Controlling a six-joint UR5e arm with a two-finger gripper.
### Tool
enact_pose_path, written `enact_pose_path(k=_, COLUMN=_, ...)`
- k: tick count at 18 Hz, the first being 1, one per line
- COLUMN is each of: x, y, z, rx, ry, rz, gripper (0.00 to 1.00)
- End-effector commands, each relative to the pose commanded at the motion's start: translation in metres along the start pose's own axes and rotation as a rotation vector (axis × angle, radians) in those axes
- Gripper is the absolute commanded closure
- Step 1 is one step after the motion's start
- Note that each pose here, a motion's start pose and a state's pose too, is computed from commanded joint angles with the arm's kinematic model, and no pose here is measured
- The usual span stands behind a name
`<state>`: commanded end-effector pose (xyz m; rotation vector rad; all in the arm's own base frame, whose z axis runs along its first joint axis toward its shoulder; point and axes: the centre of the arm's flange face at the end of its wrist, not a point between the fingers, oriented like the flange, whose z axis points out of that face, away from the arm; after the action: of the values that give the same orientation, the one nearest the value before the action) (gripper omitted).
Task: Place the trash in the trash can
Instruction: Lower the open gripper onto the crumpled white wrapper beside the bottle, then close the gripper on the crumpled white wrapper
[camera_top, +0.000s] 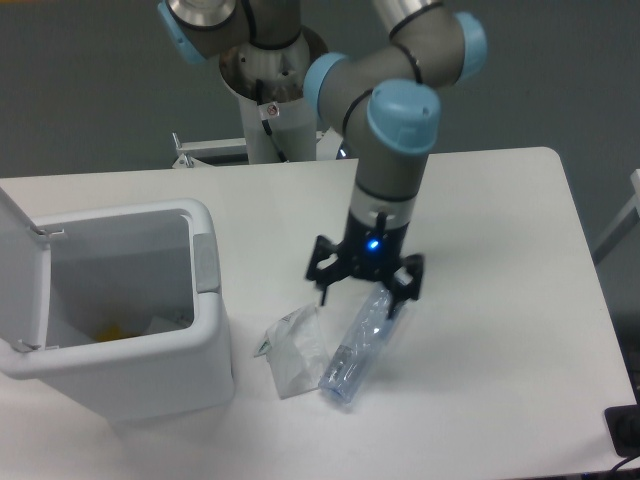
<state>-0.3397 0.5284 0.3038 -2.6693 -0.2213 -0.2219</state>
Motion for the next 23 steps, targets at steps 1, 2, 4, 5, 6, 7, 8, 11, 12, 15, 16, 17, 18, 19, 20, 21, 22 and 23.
enact_pose_path(k=1, x=0.0, y=-0.002, z=0.011, rx=0.001, ry=0.002, rz=0.003, gripper=0.0)
enact_pose_path(k=2, x=0.001, y=-0.001, z=0.026, rx=-0.008, ry=0.01, rz=0.008, gripper=0.0)
enact_pose_path(k=4, x=0.006, y=0.003, z=0.05, rx=-0.035, ry=0.032, rz=0.015, gripper=0.0)
enact_pose_path(k=5, x=0.008, y=0.002, z=0.057, rx=-0.042, ry=0.037, rz=0.021, gripper=0.0)
enact_pose_path(k=6, x=0.007, y=0.004, z=0.063, rx=-0.05, ry=0.043, rz=0.017, gripper=0.0)
enact_pose_path(k=7, x=0.007, y=0.006, z=0.067, rx=-0.055, ry=0.047, rz=0.016, gripper=0.0)
enact_pose_path(k=8, x=0.007, y=0.006, z=0.067, rx=-0.055, ry=0.047, rz=0.018, gripper=0.0)
enact_pose_path(k=11, x=0.004, y=0.01, z=0.077, rx=-0.07, ry=0.054, rz=0.012, gripper=0.0)
enact_pose_path(k=12, x=0.002, y=0.012, z=0.078, rx=-0.083, ry=0.041, rz=0.013, gripper=0.0)
enact_pose_path(k=15, x=0.001, y=0.014, z=0.083, rx=-0.101, ry=0.022, rz=0.016, gripper=0.0)
enact_pose_path(k=16, x=-0.001, y=0.016, z=0.088, rx=-0.107, ry=0.025, rz=0.013, gripper=0.0)
enact_pose_path(k=17, x=0.0, y=0.019, z=0.093, rx=-0.118, ry=0.026, rz=0.011, gripper=0.08)
enact_pose_path(k=18, x=0.003, y=0.02, z=0.094, rx=-0.123, ry=0.02, rz=0.015, gripper=0.18)
enact_pose_path(k=19, x=0.003, y=0.021, z=0.095, rx=-0.122, ry=0.018, rz=0.013, gripper=0.3)
enact_pose_path(k=20, x=0.004, y=0.022, z=0.096, rx=-0.125, ry=0.018, rz=0.012, gripper=0.41)
enact_pose_path(k=21, x=0.004, y=0.023, z=0.097, rx=-0.129, ry=0.015, rz=0.01, gripper=0.5)
enact_pose_path(k=22, x=0.004, y=0.025, z=0.098, rx=-0.134, ry=0.015, rz=0.009, gripper=0.58)
enact_pose_path(k=23, x=0.004, y=0.026, z=0.099, rx=-0.137, ry=0.015, rz=0.006, gripper=0.67)
